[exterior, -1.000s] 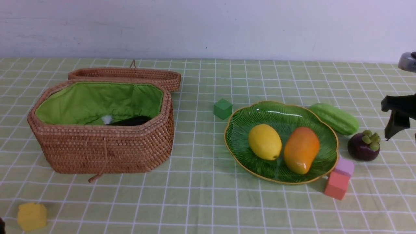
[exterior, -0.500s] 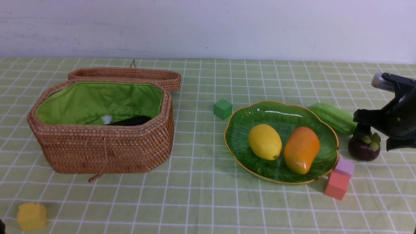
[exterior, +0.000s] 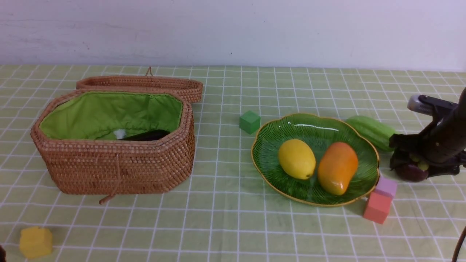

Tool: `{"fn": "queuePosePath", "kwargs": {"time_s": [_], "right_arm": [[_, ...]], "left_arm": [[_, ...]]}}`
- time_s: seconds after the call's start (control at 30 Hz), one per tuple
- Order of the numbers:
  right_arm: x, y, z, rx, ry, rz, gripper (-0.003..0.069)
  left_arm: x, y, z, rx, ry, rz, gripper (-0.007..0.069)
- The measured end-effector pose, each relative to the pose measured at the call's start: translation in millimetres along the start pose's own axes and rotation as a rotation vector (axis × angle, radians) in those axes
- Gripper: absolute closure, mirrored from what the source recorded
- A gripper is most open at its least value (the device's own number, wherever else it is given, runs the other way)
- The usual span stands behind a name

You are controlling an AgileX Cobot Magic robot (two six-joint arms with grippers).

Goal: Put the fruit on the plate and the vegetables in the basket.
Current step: Use the right arm to grab a mangosteen and put it into the right plate

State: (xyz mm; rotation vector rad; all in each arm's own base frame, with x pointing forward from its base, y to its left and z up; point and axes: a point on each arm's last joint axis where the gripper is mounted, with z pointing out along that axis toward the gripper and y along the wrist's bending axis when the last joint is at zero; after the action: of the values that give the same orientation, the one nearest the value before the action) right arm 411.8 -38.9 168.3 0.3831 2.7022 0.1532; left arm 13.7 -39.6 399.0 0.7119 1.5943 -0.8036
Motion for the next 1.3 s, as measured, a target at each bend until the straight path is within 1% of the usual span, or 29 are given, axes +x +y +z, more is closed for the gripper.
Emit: {"fn": "queuePosePath", "kwargs": {"time_s": [0.17, 0.3, 0.33, 0.37, 0.4, 0.43, 0.53, 0.57, 0.67, 0.83, 0.87, 0.97, 1.03, 1.13, 1.23, 1.3], "right_arm": [[0.6, 3.9, -25.3, -0.010, 0.033, -0.015, 0.0067], [-2.8, 22.3, -72.4, -0.083, -0.029, 0.004, 0.0067], [-1.3, 36.6, -86.3, -0.126, -0.057, -0.023, 0.0067], [-0.5, 44.4, -94.0, -0.148, -0.076, -0.050, 0.0067], [3.1, 64.2, -102.3, -0.198, -0.100, -0.109, 0.0067], [4.9, 73.0, -105.7, -0.219, -0.112, -0.138, 0.0067], [14.9, 113.7, -104.4, -0.293, -0.156, -0.270, 0.0067], [16.6, 122.7, -100.3, -0.301, -0.173, -0.299, 0.0067], [17.7, 137.2, -83.4, -0.304, -0.213, -0.341, 0.0067], [14.0, 139.5, -57.2, -0.284, -0.246, -0.337, 0.0067], [13.5, 139.4, -54.5, -0.281, -0.250, -0.336, 0.0055], [12.9, 139.3, -52.0, -0.277, -0.256, -0.338, -0.0010], [12.8, 139.2, -52.5, -0.276, -0.258, -0.341, -0.0020], [13.1, 139.3, -55.3, -0.278, -0.256, -0.343, -0.0017], [13.4, 139.0, -69.4, -0.281, -0.262, -0.363, 0.0006], [11.4, 136.7, -87.2, -0.271, -0.297, -0.391, 0.0034]], "left_arm": [[0.0, 0.0, 0.0, 0.000, 0.001, 0.001, 0.0563], [0.4, 2.0, 0.0, -0.022, 0.005, 0.026, 0.0563], [0.5, 3.4, -0.1, -0.038, 0.006, 0.045, 0.0563], [0.3, 4.6, -0.1, -0.050, 0.005, 0.059, 0.0563], [-0.3, 6.3, -0.2, -0.070, -0.001, 0.073, 0.0561], [-0.9, 7.2, -0.3, -0.080, -0.007, 0.077, 0.0561], [-4.7, 11.5, -0.9, -0.129, -0.048, 0.068, 0.0561], [-5.7, 12.6, -1.1, -0.140, -0.059, 0.060, 0.0561], [-7.1, 14.4, -1.4, -0.161, -0.075, 0.035, 0.0559], [-6.9, 15.2, -1.5, -0.168, -0.075, 0.010, 0.0554], [-6.8, 15.2, -1.5, -0.168, -0.074, 0.008, 0.0554], [-6.4, 15.2, -1.5, -0.168, -0.070, 0.006, 0.0554], [-6.2, 15.2, -1.5, -0.168, -0.068, 0.005, 0.0554], [-6.2, 15.2, -1.5, -0.168, -0.068, 0.004, 0.0554], [-6.2, 15.0, -1.5, -0.166, -0.068, 0.002, 0.0554], [-6.2, 15.0, -1.5, -0.166, -0.068, 0.002, 0.0554]]}}
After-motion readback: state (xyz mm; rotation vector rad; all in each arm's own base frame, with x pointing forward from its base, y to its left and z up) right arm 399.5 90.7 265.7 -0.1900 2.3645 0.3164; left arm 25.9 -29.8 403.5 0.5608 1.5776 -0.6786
